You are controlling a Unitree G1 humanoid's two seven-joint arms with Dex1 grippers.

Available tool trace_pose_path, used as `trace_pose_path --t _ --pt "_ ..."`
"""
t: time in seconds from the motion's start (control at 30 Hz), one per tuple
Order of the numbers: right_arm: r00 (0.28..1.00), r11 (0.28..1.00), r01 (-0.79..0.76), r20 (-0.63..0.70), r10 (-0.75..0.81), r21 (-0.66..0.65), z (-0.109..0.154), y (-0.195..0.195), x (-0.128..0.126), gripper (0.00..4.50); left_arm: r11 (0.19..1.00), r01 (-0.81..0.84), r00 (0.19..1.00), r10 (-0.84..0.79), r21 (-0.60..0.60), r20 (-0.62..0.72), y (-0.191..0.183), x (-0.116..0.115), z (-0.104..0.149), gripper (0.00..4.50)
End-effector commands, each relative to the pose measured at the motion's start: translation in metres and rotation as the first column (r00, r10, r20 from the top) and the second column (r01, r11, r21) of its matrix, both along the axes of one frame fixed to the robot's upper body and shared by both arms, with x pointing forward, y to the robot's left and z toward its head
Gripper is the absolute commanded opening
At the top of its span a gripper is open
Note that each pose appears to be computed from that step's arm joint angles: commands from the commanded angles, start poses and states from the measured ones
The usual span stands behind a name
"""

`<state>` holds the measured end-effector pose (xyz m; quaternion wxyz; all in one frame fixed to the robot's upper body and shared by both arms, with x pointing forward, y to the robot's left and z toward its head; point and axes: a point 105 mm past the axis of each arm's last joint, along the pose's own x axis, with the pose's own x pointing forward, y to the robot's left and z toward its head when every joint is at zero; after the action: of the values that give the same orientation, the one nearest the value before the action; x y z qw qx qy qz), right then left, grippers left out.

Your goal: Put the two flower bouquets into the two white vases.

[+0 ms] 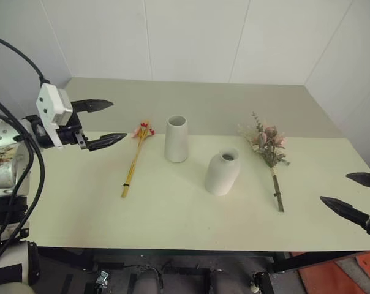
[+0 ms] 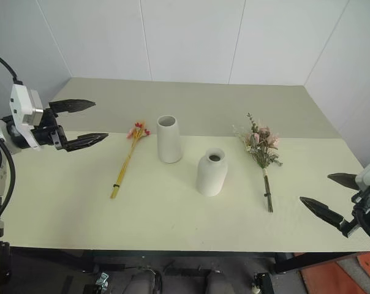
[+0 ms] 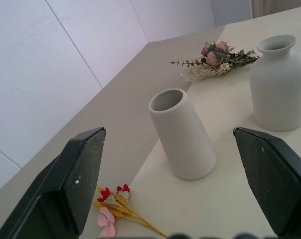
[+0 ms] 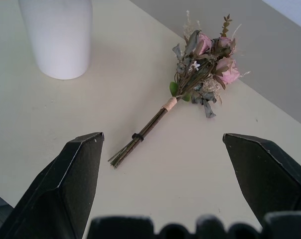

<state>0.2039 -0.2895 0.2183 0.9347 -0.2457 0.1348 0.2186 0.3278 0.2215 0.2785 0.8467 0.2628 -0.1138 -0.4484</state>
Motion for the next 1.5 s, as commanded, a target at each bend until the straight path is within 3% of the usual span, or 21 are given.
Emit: trace_pose_path --t 0.03,0.47,0.8,0.93,1.23,1.33,1.5 --pt "0.999 1.000 0.018 0.043 -0.017 -0.018 0.016 -0.001 0.001 4.50 1.000 0.020 0.999 -0.020 0.008 0.031 -0.004 -0.004 0.010 4.46" --pt "0.995 0.997 0.070 -0.078 -0.067 0.032 0.011 -0.001 0.016 4.50 0.999 0.035 0.999 -0.035 0.004 0.014 -0.006 -0.009 0.009 4.46" --pt "0.946 0.955 0.240 -0.265 -0.190 0.174 -0.030 0.019 0.118 4.50 0.977 0.202 0.979 -0.199 0.064 -0.052 -0.065 0.002 -0.018 4.46" --pt "0.911 0.943 0.294 -0.345 -0.227 0.157 -0.045 0.021 0.151 4.50 0.969 0.242 0.970 -0.239 0.058 -0.044 -0.079 0.002 -0.016 4.46" --pt "0.865 0.947 0.302 -0.449 -0.224 0.109 -0.064 0.030 0.181 4.50 0.975 0.214 0.976 -0.210 0.066 -0.066 -0.074 -0.001 -0.025 4.46" --pt "0.849 0.949 0.305 -0.473 -0.234 0.078 -0.074 0.033 0.190 3.96 0.978 0.198 0.979 -0.193 0.069 -0.071 -0.072 -0.003 -0.028 4.50" --pt "0.829 0.935 0.349 -0.486 -0.278 0.060 -0.079 0.026 0.198 2.19 0.981 0.182 0.982 -0.177 0.069 -0.072 -0.072 -0.004 -0.029 4.50"
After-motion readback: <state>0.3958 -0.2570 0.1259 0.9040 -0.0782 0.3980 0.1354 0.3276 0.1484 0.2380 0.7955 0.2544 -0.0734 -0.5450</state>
